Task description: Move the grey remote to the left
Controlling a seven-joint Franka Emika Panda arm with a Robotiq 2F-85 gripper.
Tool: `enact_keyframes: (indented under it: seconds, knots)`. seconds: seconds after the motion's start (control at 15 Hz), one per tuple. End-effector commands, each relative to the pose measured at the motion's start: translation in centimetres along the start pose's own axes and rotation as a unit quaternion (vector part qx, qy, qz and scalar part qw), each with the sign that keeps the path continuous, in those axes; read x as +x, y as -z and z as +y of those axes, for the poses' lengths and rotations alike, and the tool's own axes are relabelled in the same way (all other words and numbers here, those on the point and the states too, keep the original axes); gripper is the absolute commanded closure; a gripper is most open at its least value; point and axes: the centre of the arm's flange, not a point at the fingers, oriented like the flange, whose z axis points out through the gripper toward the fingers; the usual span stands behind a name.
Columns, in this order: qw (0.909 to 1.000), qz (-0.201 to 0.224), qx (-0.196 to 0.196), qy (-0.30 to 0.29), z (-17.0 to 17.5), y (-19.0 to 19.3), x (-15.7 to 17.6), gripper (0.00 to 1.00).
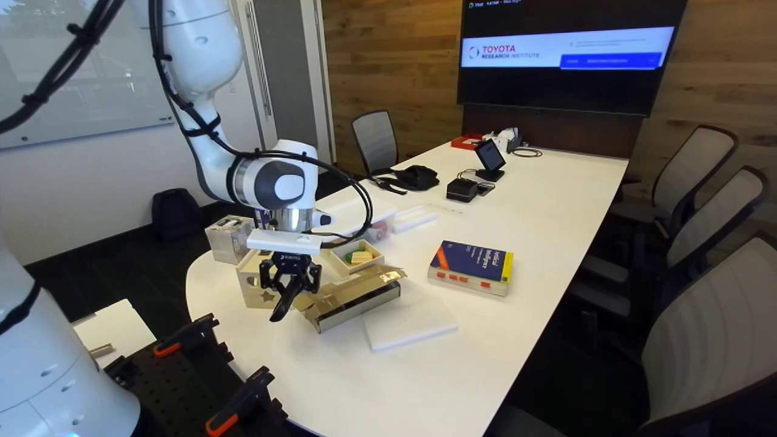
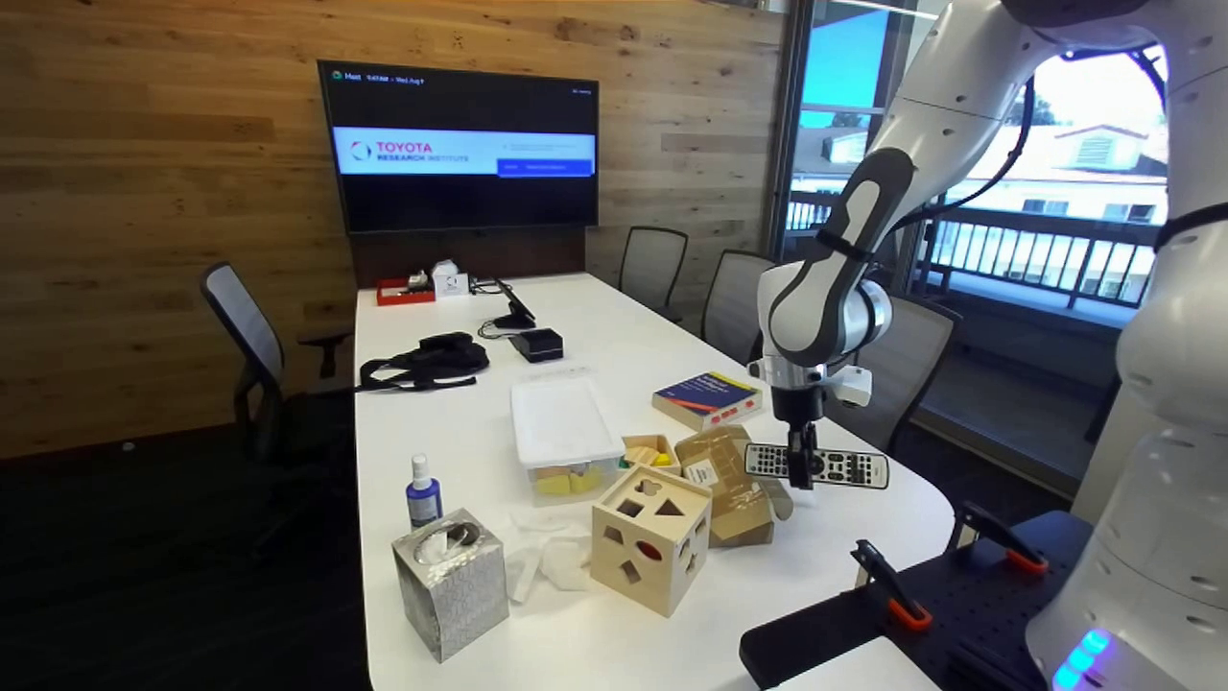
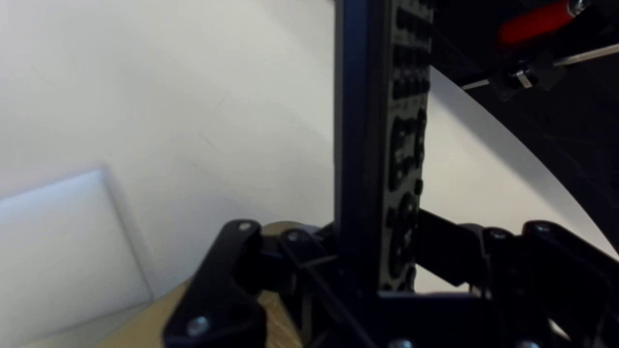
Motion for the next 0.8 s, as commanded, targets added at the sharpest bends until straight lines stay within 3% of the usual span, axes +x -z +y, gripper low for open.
enact_keyframes:
  seconds: [0.0,0.4,0.73]
  knots:
    - [0.9973,-0.001,-0.014,0.073,-1.0,1.5,0.6,0.96]
    - [0.9905,0.010,-0.021,0.135,-2.8,2.6,3.9,0.96]
    - [0.9790,0.008,-0.037,0.200,-5.9,4.4,8.7,0.96]
